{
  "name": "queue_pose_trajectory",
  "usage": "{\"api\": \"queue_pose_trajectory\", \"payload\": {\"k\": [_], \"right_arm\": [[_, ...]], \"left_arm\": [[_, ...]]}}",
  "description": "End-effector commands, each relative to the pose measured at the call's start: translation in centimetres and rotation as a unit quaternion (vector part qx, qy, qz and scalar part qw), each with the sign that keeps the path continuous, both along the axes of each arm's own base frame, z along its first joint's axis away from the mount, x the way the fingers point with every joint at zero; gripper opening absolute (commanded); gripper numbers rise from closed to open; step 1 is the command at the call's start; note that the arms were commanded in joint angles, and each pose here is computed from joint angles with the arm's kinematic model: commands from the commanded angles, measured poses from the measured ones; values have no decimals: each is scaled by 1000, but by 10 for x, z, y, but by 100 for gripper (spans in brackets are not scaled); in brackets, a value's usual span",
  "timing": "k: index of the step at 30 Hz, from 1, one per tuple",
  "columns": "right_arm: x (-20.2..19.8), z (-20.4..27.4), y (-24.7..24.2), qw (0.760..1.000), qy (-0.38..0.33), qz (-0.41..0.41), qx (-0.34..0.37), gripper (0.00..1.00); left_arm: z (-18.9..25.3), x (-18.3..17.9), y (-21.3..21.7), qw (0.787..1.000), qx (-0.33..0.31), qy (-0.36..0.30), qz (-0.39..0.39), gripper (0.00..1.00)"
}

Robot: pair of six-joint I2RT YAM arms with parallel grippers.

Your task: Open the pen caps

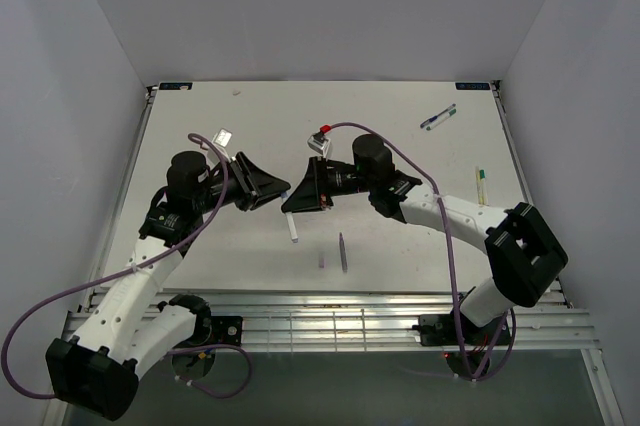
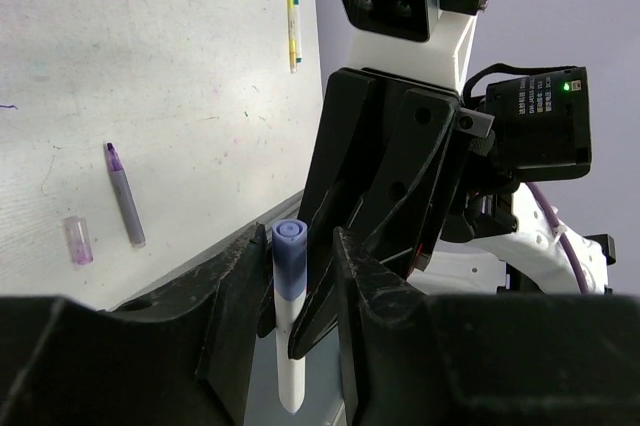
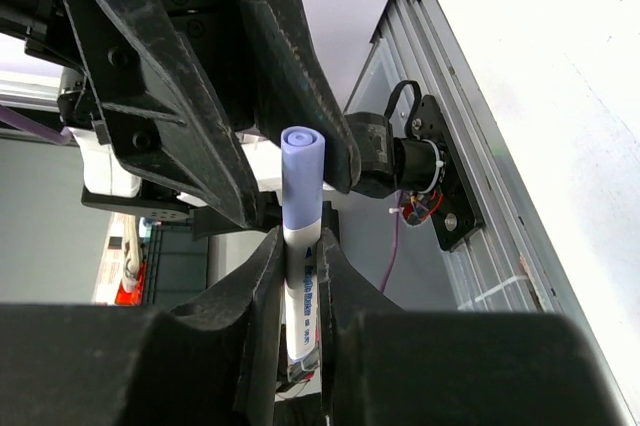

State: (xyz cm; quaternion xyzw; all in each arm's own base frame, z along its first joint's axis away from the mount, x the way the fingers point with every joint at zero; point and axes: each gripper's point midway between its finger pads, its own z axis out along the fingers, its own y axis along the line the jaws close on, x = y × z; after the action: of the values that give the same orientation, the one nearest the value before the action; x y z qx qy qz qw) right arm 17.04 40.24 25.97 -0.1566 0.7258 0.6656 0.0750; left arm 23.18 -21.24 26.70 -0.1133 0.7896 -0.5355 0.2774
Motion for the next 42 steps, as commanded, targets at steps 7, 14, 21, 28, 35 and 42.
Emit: {"api": "queue_pose_trajectory", "payload": {"k": [7,14,21,28,35,42], "right_arm": [[-4,15,3,999,-16,12,36,8],[-8,13,0,999,-21,15,32,14],[-18,8,4,999,-25,28,20,27],[-16,3,7,999,-40,20,4,8],[21,-44,-17,950,-168,-89,-250,8],[7,-83,-50,888,-223,-94,-390,8]], "left_arm": [[7,-6,-1,1000,-9,-14,-9,30],[8,-3,0,1000,-8,-12,0,0],[11,-1,3,1000,-6,-16,12,0],[8,0,7,999,-1,2,32,0],[-23,16,36,974,82,153,149,0],[-6,34,45,964,92,154,196,0]]}}
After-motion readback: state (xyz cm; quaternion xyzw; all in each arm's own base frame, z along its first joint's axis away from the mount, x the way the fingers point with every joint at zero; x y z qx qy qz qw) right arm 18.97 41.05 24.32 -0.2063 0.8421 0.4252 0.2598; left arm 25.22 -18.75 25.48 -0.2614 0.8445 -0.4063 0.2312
